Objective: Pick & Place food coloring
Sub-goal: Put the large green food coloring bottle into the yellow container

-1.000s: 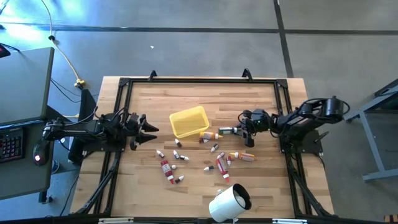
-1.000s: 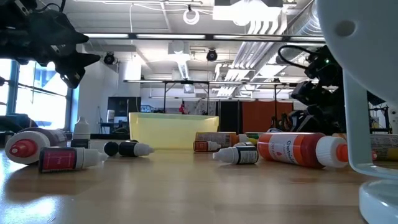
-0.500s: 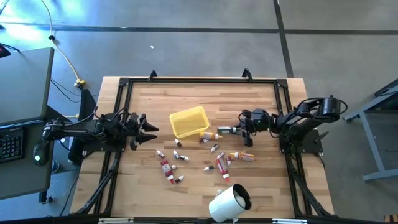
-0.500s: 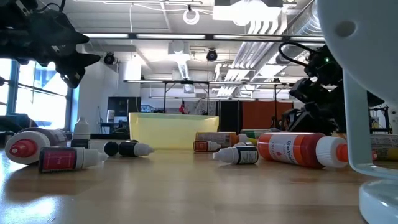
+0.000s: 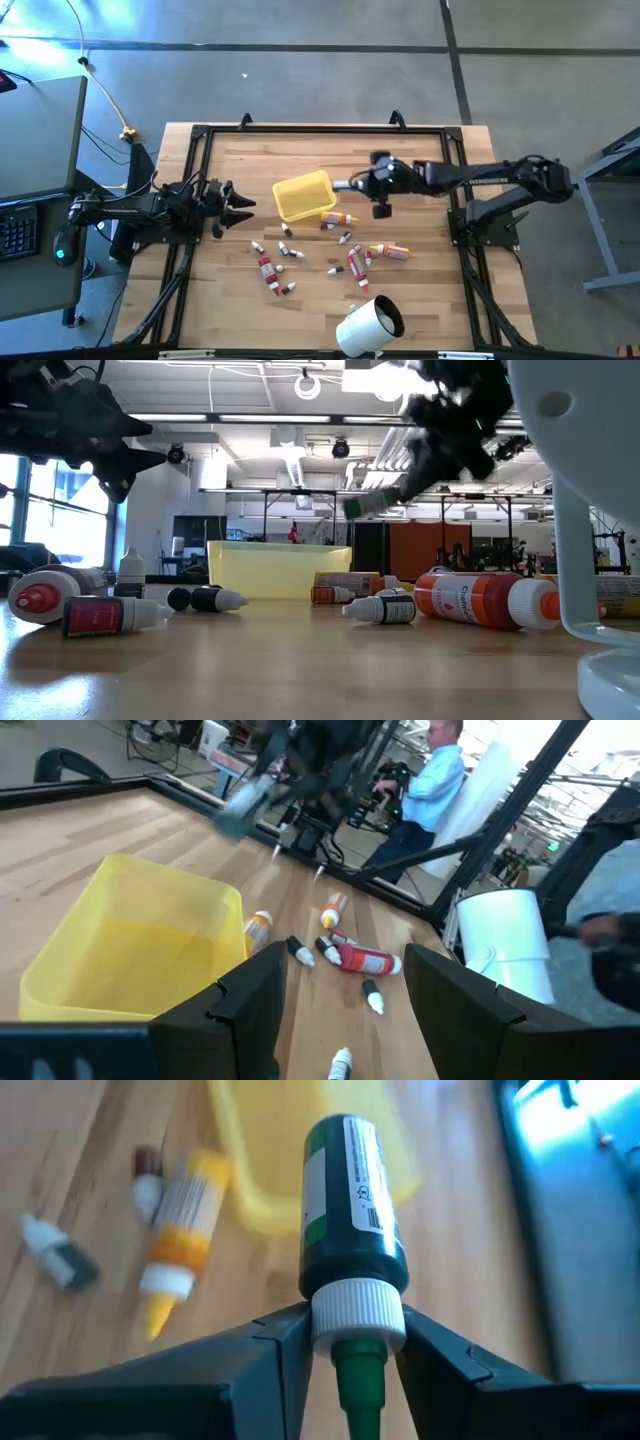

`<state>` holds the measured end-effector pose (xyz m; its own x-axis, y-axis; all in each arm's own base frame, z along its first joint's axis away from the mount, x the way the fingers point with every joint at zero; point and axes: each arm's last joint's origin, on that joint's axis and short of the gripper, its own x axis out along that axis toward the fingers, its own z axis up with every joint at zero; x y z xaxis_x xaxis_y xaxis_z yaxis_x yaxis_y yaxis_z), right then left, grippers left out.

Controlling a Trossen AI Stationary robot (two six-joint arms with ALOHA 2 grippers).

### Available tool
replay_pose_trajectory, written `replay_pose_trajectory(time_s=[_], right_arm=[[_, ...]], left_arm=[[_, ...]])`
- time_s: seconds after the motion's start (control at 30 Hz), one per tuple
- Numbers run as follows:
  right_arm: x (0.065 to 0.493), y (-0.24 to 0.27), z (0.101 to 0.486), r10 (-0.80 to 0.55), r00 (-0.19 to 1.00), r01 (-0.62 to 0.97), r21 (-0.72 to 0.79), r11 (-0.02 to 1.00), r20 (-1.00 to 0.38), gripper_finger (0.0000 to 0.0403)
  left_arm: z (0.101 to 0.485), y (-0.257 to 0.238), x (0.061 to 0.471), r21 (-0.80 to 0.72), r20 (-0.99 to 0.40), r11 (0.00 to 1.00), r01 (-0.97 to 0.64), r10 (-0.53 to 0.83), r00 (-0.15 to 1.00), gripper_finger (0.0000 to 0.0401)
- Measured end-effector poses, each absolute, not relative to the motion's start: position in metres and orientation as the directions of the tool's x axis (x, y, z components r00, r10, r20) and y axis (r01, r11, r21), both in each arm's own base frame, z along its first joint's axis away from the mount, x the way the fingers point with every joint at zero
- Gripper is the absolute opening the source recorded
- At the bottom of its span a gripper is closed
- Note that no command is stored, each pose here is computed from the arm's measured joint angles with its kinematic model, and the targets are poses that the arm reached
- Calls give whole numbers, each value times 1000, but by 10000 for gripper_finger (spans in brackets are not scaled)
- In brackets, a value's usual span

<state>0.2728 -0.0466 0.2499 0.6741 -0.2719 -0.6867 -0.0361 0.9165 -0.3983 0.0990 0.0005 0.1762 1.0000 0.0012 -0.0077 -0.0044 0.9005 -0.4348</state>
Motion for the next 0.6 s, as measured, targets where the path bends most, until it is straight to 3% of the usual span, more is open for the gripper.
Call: replay_pose_trajectory(time_s=[0.1,0.2,0.4,0.6], right_arm=[[299,-42,291,-274,659,-106,-448,888,-701,123],[330,-40,309,-264,624,-189,-470,863,-735,123],[386,-39,290,-354,360,-390,-484,783,-863,125],[424,-38,264,-376,218,-493,-434,754,-900,125]], left_arm=[[176,1,99,-431,-8,902,-25,24,1000,202],[176,2,99,-431,-8,902,-37,38,999,202],[176,2,99,-441,-14,896,-42,40,999,202],[175,2,99,-441,-16,896,-43,40,999,202]])
